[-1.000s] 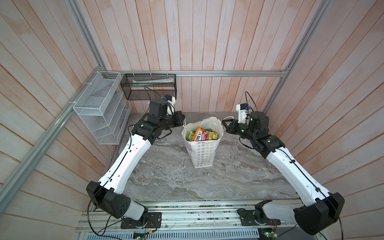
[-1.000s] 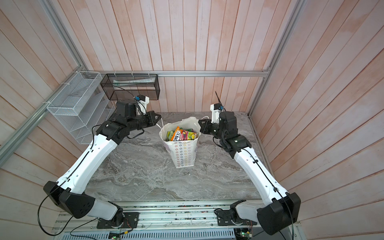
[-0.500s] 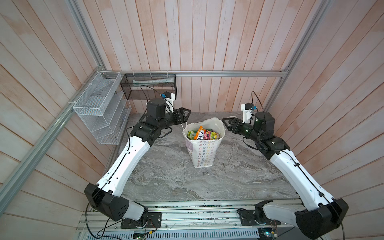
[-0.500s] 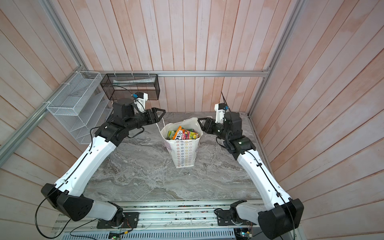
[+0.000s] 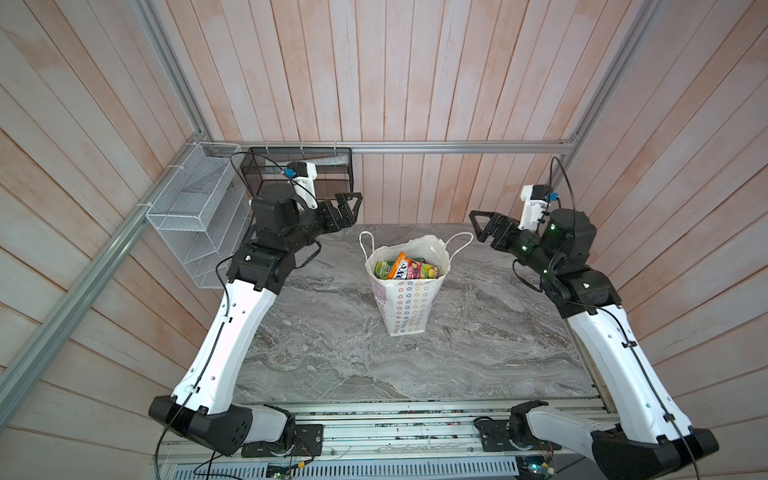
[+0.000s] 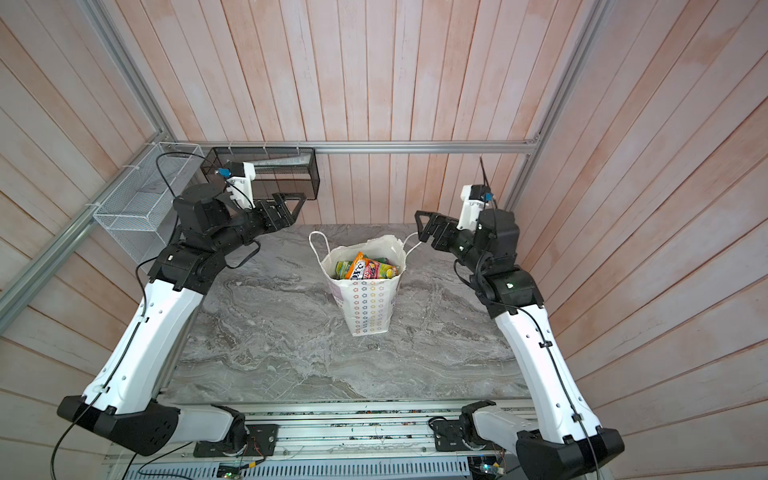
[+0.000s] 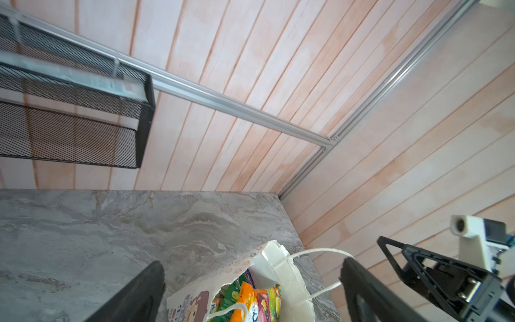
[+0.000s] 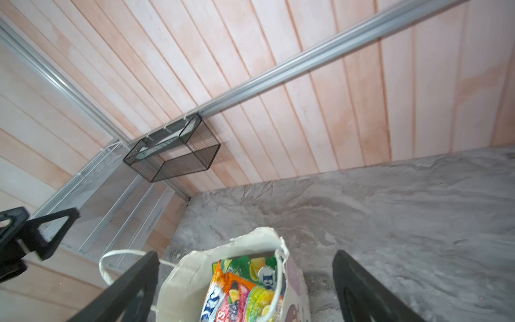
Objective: Place the snacks into the paper bag
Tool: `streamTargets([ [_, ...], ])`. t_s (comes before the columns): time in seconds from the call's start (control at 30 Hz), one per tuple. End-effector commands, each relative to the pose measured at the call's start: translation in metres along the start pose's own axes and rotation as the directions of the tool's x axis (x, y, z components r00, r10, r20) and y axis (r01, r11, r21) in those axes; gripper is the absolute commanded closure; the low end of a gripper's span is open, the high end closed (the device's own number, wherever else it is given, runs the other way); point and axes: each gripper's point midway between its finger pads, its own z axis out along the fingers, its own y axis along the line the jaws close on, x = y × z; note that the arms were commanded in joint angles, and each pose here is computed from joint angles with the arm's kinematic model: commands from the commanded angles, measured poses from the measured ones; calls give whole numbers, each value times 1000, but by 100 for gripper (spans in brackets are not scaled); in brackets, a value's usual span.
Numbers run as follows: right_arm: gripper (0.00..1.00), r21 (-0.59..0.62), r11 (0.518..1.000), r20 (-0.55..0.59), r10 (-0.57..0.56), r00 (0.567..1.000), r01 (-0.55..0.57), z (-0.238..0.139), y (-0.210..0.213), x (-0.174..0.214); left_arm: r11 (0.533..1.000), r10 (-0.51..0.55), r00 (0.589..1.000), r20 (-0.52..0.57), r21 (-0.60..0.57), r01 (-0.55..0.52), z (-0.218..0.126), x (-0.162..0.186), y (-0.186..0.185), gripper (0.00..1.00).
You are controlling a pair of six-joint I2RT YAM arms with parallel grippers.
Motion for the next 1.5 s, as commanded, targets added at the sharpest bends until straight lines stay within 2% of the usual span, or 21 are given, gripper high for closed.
streamTargets([
  [0.0, 2, 205, 976, 95, -89, 992, 68, -28, -40, -19, 980, 45, 992, 117, -196, -21, -30, -15, 33, 0],
  [0.1, 2, 377, 918, 177, -202, 963, 123, -43, -89, -10, 933, 87, 979, 185, -359, -16, -47, 9, 81, 0],
  [0.17, 2, 475, 871, 220, -255, 942, 125, -52, -128, 13, 898, 124, 960, 251, -441, -1, -58, 34, 115, 0],
  [0.23, 2, 528, 845, 256, -261, 931, 92, -59, -162, 39, 844, 123, 944, 305, -533, 62, -71, 59, 153, 0],
  [0.27, 2, 535, 843, 304, -250, 920, 52, -64, -177, 51, 805, 121, 938, 324, -585, 98, -79, 70, 172, 0],
  [0.37, 2, 539, 842, 371, -269, 889, 30, -75, -204, 83, 660, 116, 934, 337, -729, 181, -98, 108, 227, 0],
  [0.4, 2, 568, 822, 371, -296, 880, 37, -79, -212, 90, 619, 123, 937, 328, -763, 186, -101, 121, 241, 0],
  [0.53, 2, 667, 739, 286, -372, 883, 96, -76, -244, 120, 522, 162, 945, 286, -837, 163, -103, 153, 272, 0],
  [0.7, 2, 666, 740, 251, -344, 905, 97, -62, -265, 152, 446, 265, 925, 272, -885, 132, -110, 177, 297, 0],
  [0.77, 2, 650, 754, 238, -325, 915, 99, -51, -270, 162, 406, 278, 929, 243, -907, 116, -109, 188, 307, 0],
  [0.83, 2, 642, 752, 180, -336, 925, 148, -40, -275, 171, 369, 289, 935, 207, -925, 90, -106, 197, 314, 0],
  [0.93, 2, 657, 737, 154, -340, 928, 161, -35, -285, 183, 374, 323, 939, 117, -927, -13, -93, 198, 317, 0],
  [1.0, 2, 661, 728, 145, -364, 920, 184, -33, -288, 186, 351, 391, 919, 54, -932, -95, -90, 196, 317, 0],
  [1.07, 2, 656, 730, 150, -377, 914, 194, -31, -289, 188, 358, 433, 896, 100, -931, -69, -97, 197, 321, 0],
  [1.17, 2, 662, 726, 163, -379, 911, 184, -27, -295, 192, 411, 401, 907, 131, -910, -50, -100, 212, 333, 0],
  [1.23, 2, 653, 731, 143, -376, 915, 198, -20, -296, 193, 433, 423, 895, 144, -900, -59, -99, 210, 332, 0],
  [1.33, 2, 610, 750, 65, -368, 928, 255, -3, -295, 201, 499, 414, 906, 88, -855, -145, -78, 217, 327, 0],
  [1.37, 2, 607, 751, 63, -372, 926, 260, -2, -296, 205, 513, 441, 894, 71, -838, -186, -74, 216, 322, 0],
  [1.47, 2, 589, 762, 115, -406, 907, 267, -6, -291, 204, 597, 459, 888, 33, -752, -281, -56, 223, 312, 0],
])
